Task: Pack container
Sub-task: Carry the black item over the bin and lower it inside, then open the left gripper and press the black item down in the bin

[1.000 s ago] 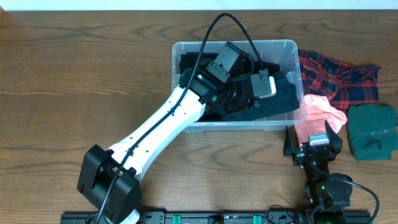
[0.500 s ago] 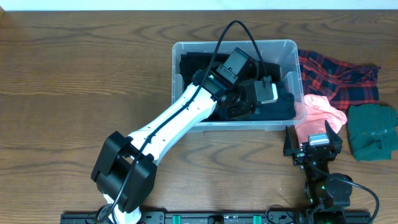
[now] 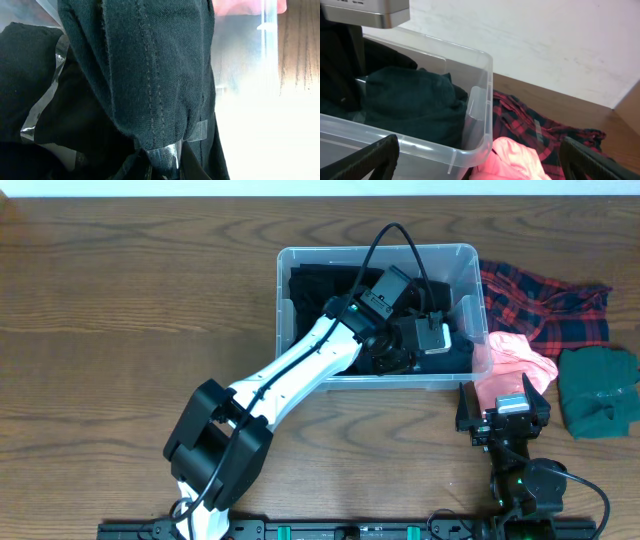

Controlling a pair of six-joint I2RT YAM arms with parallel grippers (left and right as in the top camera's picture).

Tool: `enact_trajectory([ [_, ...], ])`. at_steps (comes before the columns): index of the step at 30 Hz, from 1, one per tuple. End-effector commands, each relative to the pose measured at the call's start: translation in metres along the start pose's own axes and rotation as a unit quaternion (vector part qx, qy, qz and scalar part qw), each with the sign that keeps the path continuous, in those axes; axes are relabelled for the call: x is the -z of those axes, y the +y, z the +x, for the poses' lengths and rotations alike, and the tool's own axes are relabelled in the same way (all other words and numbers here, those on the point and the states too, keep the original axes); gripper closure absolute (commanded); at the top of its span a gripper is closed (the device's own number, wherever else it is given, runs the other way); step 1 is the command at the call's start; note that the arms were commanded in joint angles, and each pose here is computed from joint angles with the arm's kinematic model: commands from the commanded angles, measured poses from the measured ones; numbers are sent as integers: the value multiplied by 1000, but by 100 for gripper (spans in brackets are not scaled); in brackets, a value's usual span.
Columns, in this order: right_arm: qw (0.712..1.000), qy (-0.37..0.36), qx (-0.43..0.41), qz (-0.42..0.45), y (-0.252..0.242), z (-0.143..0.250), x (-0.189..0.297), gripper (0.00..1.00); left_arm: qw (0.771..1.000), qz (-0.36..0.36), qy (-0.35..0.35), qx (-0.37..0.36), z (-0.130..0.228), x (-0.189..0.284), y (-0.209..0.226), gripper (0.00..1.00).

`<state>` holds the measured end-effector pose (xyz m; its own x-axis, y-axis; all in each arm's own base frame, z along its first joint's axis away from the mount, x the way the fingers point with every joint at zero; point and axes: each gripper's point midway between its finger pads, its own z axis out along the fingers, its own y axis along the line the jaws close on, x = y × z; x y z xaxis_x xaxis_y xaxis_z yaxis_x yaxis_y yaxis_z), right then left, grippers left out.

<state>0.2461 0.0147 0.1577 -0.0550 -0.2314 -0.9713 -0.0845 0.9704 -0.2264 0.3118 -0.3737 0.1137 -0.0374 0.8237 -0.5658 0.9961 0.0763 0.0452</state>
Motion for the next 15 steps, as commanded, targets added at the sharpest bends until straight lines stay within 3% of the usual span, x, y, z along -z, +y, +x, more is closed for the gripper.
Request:
enact_trajectory([
  [1,1000,3,4,2,-1,2,0,1,1000,5,-15,-9,-9,-1,-1,93],
  [15,1000,3,4,2,-1,2,0,1,1000,5,-16,-9,-8,-6,0,93],
])
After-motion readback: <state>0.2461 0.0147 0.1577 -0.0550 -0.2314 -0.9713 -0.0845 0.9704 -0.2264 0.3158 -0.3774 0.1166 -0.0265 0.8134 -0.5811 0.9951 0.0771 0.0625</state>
